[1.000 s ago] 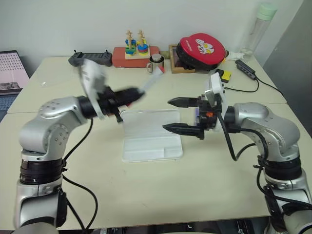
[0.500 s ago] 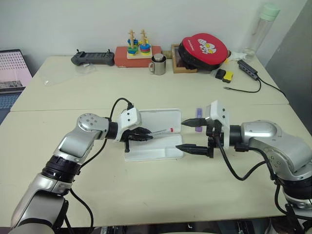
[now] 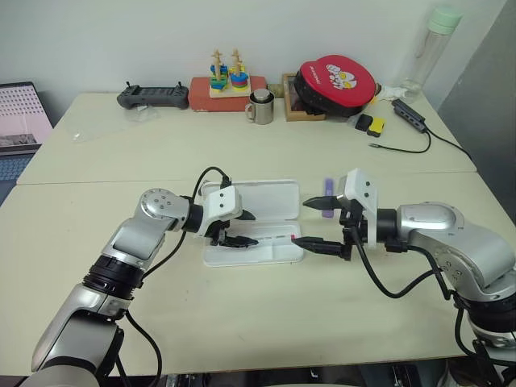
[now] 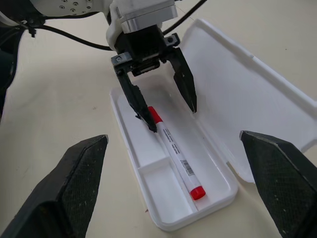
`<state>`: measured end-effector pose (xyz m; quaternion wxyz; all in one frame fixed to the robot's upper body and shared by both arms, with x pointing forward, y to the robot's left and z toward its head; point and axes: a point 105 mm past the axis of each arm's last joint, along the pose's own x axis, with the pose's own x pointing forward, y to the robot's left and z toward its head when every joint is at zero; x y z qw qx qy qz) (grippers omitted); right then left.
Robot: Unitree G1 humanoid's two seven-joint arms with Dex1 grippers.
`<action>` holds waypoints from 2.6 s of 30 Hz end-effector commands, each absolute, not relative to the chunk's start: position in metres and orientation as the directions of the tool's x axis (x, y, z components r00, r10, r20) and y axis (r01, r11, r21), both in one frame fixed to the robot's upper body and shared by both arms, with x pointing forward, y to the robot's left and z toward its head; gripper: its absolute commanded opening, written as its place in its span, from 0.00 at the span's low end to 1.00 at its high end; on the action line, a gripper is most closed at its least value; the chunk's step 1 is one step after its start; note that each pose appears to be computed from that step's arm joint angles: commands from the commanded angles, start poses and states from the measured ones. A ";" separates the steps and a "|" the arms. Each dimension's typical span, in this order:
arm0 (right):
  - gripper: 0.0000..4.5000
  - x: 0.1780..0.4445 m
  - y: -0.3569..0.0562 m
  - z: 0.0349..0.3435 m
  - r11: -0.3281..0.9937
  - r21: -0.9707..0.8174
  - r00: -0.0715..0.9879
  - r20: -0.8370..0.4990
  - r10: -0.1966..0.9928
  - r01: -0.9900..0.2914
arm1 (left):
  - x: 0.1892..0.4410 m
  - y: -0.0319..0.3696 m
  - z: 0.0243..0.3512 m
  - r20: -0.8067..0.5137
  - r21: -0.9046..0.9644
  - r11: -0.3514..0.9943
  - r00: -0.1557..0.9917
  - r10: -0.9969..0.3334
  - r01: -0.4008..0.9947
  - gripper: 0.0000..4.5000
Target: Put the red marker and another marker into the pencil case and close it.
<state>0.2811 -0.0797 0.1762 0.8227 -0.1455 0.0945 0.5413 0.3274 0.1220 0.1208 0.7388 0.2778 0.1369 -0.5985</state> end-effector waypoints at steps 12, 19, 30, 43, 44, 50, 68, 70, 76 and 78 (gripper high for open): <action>1.00 0.376 -0.125 0.117 0.908 -0.238 0.876 -0.429 0.220 -0.345 | 0.321 0.052 0.211 -0.015 0.266 0.316 0.331 -0.943 0.911 0.99; 0.83 0.375 -0.124 0.107 0.938 -0.193 0.875 -0.450 0.176 -0.288 | 0.325 0.048 0.211 -0.002 0.280 0.356 0.372 -0.928 0.892 1.00; 0.26 0.386 -0.139 0.121 0.963 -0.126 0.896 -0.411 0.167 -0.237 | 0.328 0.053 0.213 -0.011 0.318 0.353 0.376 -0.927 0.880 1.00; 0.24 0.315 -0.017 0.250 0.351 -0.312 0.396 -0.091 0.914 -0.883 | 0.301 0.161 0.196 -0.150 0.218 0.519 0.554 -0.819 0.827 1.00; 0.24 0.303 -0.008 0.239 0.250 -0.321 0.311 -0.154 0.938 -0.914 | 0.297 0.175 0.185 -0.202 0.225 0.542 0.583 -0.787 0.810 1.00; 0.24 0.280 0.016 0.180 -0.030 -0.301 0.105 -0.420 0.901 -0.953 | 0.265 0.214 0.161 -0.309 0.179 0.602 0.626 -0.716 0.778 1.00; 0.24 0.293 0.033 0.124 -0.117 -0.278 0.072 -0.587 0.807 -0.953 | 0.239 0.217 0.149 -0.384 0.133 0.603 0.602 -0.701 0.787 1.00; 0.24 0.293 0.035 0.124 -0.120 -0.277 0.068 -0.584 0.809 -0.953 | 0.240 0.218 0.149 -0.382 0.136 0.608 0.607 -0.697 0.783 1.00; 0.57 0.295 0.041 0.132 -0.104 -0.294 0.078 -0.548 0.833 -0.950 | 0.247 0.222 0.155 -0.351 0.157 0.642 0.650 -0.674 0.750 1.00; 0.66 0.296 0.041 0.137 -0.092 -0.293 0.083 -0.534 0.842 -0.952 | 0.251 0.224 0.160 -0.316 0.158 0.669 0.679 -0.663 0.726 1.00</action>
